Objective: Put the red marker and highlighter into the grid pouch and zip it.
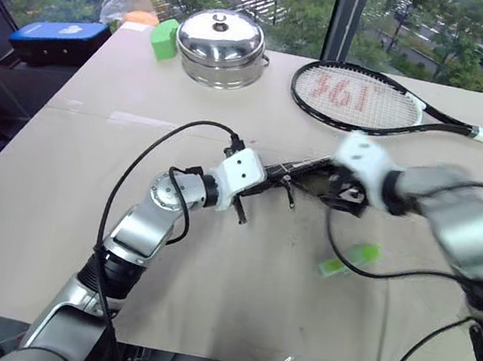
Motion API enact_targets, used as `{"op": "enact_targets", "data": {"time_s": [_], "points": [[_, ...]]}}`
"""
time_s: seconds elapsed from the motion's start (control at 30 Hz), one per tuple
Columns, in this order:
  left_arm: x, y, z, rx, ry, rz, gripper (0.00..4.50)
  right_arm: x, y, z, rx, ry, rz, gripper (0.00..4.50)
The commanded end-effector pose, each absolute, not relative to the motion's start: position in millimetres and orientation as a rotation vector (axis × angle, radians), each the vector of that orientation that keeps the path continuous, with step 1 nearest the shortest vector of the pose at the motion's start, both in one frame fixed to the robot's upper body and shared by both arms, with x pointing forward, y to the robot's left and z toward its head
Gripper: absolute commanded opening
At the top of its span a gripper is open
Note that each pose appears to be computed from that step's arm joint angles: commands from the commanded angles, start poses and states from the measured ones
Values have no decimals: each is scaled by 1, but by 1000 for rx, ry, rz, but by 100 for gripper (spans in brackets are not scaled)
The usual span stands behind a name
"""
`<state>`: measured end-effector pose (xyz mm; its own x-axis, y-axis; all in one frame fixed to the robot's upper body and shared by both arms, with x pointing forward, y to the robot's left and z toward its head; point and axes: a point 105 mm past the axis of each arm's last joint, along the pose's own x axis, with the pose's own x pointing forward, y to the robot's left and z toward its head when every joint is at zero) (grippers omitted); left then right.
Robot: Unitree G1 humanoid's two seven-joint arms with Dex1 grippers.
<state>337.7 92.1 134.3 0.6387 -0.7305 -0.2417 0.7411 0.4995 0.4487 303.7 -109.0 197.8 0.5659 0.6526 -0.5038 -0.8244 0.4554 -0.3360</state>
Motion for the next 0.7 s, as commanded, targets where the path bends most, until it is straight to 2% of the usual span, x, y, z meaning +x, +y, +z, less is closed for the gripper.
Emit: {"op": "enact_targets", "data": {"time_s": [0.03,0.13,0.2,0.37,0.47,0.63,0.67,0.7], "points": [[340,94,143,551,-12,-883,0,262,-116,211,-620,237,1038,380],[341,92,144,557,-18,-914,0,235,-127,186,-757,326,1152,380],[340,89,145,560,-28,-939,0,231,-140,168,-863,404,1195,380],[332,86,144,588,-43,-986,0,252,-164,139,-1059,445,1229,380],[329,86,145,588,-50,-988,0,274,-165,128,-1081,429,1256,380],[321,88,145,589,-47,-976,0,292,-162,97,-1111,491,1403,380],[319,88,144,592,-45,-972,0,294,-163,94,-1112,506,1423,328],[319,89,144,595,-43,-968,0,295,-163,91,-1112,516,1436,306]]}}
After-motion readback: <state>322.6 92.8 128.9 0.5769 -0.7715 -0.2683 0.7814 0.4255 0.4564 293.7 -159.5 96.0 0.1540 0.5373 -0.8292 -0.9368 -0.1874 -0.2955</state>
